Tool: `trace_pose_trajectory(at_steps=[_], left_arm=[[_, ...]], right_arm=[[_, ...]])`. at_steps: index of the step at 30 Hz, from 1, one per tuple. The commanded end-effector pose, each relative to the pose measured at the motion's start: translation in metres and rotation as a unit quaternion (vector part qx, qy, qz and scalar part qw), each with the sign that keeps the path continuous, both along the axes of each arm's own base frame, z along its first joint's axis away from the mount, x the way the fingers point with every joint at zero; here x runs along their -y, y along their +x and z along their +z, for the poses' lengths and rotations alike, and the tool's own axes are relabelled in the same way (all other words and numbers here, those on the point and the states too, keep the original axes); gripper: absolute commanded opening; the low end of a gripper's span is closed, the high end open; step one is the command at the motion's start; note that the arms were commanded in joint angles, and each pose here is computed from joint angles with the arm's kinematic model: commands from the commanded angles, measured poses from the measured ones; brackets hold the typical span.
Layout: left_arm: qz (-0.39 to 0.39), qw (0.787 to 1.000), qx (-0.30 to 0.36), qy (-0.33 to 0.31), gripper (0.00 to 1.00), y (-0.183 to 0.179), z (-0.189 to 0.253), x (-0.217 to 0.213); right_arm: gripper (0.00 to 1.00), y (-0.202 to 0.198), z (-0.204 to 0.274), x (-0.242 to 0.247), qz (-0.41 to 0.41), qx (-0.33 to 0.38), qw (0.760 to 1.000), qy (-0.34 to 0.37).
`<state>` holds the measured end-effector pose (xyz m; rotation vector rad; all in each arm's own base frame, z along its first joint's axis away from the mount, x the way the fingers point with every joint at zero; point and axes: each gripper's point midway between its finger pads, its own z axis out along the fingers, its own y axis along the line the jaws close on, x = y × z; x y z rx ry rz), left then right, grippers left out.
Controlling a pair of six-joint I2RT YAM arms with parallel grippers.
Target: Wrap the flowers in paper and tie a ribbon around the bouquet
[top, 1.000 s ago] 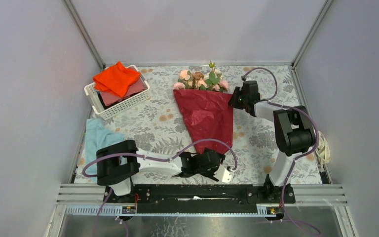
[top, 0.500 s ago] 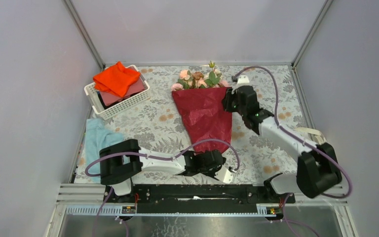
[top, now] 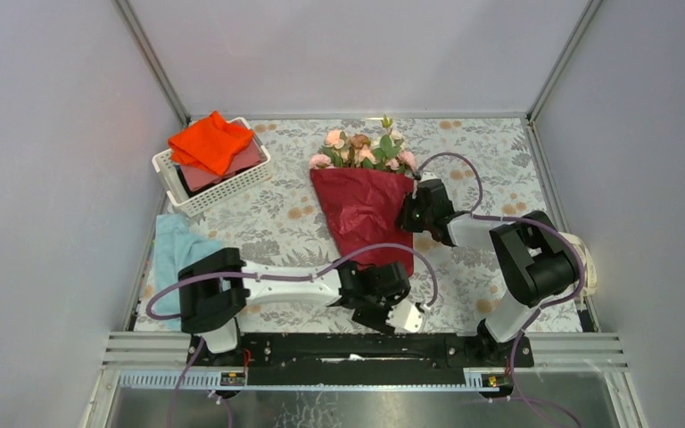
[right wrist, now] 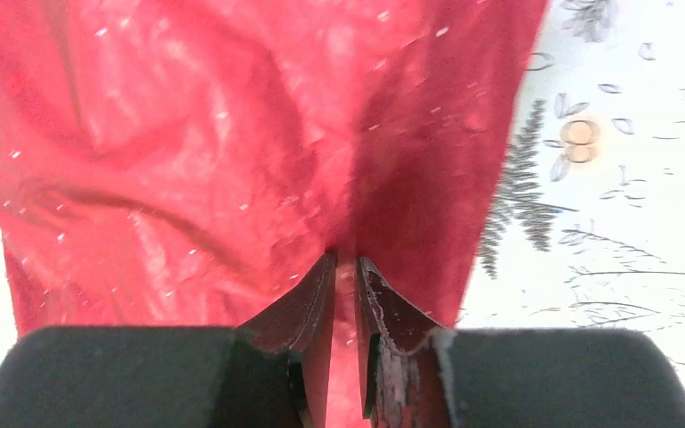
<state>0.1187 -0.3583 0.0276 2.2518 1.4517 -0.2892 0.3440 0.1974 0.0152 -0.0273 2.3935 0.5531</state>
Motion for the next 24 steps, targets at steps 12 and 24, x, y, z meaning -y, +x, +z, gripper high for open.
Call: trace_pose_trajectory(at_steps=[12, 24], left_arm=[[0.244, 0.963, -0.093, -0.066, 0.57, 0.116, 0.020, -0.021], [0.138, 0.990, 0.001, 0.036, 0.66, 0.063, -0.055, -0.051]], right_arm=[[0.27, 0.012, 0.003, 0.008, -0.038, -0.003, 0.999, 0.027], [0.63, 0.074, 0.008, 0.019, 0.009, -0.007, 0.996, 0.083]])
